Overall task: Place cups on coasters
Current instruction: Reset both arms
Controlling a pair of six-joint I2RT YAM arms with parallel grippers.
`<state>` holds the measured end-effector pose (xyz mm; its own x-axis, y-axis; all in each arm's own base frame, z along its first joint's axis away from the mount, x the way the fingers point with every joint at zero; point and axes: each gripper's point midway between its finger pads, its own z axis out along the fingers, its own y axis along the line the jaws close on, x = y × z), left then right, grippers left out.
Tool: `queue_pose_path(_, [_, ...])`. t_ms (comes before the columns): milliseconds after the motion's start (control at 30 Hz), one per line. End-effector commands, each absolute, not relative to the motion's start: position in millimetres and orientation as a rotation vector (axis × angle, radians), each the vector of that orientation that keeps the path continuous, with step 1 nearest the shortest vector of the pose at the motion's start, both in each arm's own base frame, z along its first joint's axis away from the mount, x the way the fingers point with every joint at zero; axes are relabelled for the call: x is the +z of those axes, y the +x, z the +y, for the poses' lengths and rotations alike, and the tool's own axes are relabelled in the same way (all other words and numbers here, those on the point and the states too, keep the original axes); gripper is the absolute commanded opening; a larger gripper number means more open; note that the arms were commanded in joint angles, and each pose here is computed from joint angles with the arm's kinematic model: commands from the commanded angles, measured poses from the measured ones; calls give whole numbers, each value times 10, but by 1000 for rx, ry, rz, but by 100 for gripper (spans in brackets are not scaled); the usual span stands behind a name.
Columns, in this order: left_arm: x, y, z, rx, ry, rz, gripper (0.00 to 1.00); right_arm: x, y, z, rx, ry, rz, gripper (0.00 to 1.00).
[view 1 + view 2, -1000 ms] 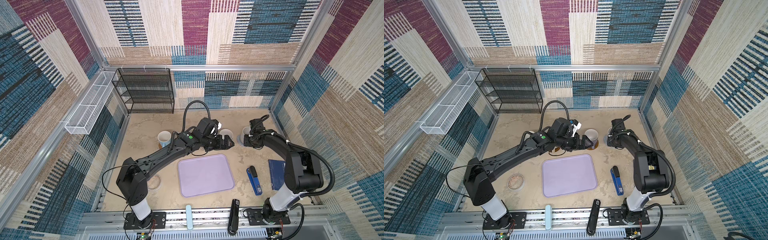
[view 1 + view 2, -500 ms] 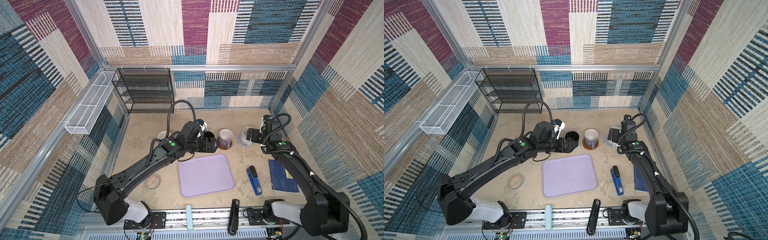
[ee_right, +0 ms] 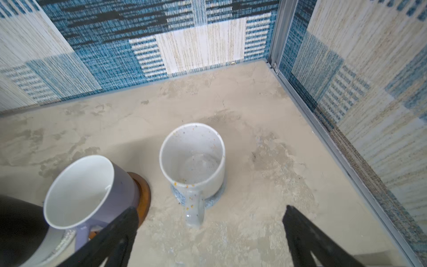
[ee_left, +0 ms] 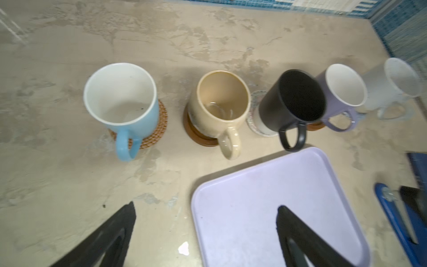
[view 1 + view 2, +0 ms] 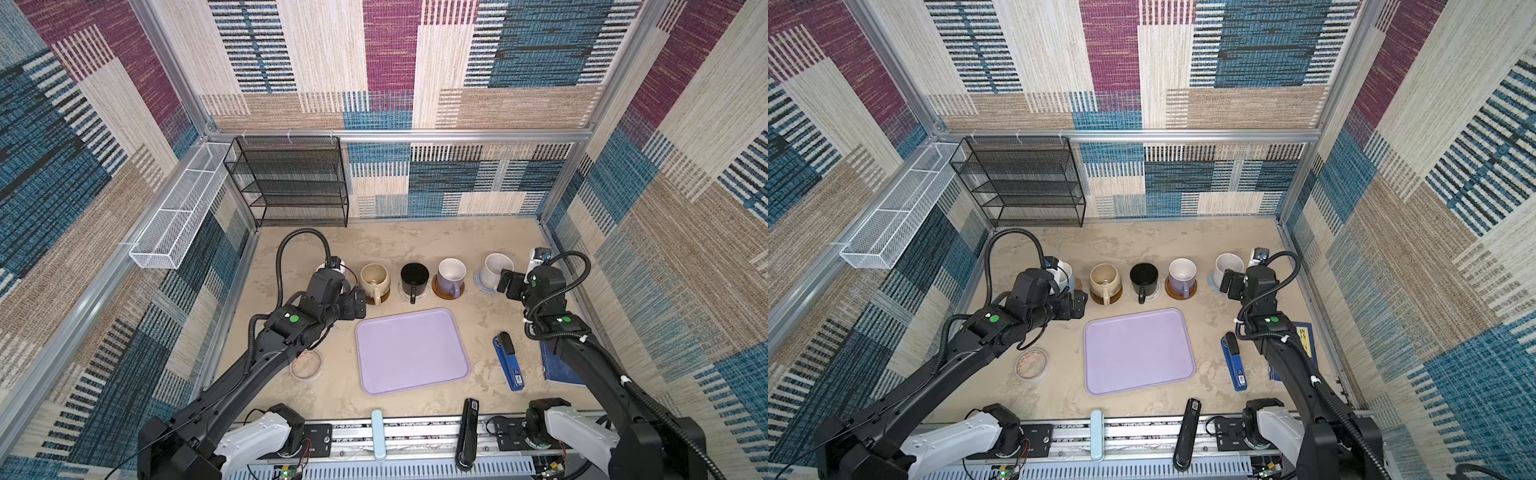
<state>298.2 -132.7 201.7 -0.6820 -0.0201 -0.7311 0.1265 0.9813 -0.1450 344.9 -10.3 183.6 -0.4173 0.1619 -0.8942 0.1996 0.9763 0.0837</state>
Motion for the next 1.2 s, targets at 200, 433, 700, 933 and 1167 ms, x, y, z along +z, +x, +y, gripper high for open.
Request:
queue_pose_path(200, [2050, 3140, -934, 17, 97, 2149, 98, 2256, 3204, -146, -34, 217, 1654, 99])
queue_pose_path(433, [1944, 3256, -767, 131, 125, 1993, 99, 2031, 3280, -111, -2, 223, 1655, 99])
queue_pose_path(700, [1732, 3320, -561, 173, 137, 1967, 97, 1803, 3351, -116, -28, 203, 1647, 99])
queue_pose_path(933, [1468, 3425, -284, 143, 79, 1934, 96, 1745, 3466, -97, -62, 155, 1635, 100])
queue_pose_path(1167, [1219, 3550, -214, 100, 95, 1933, 96, 1712, 3579, -69, -77, 116, 1621, 100])
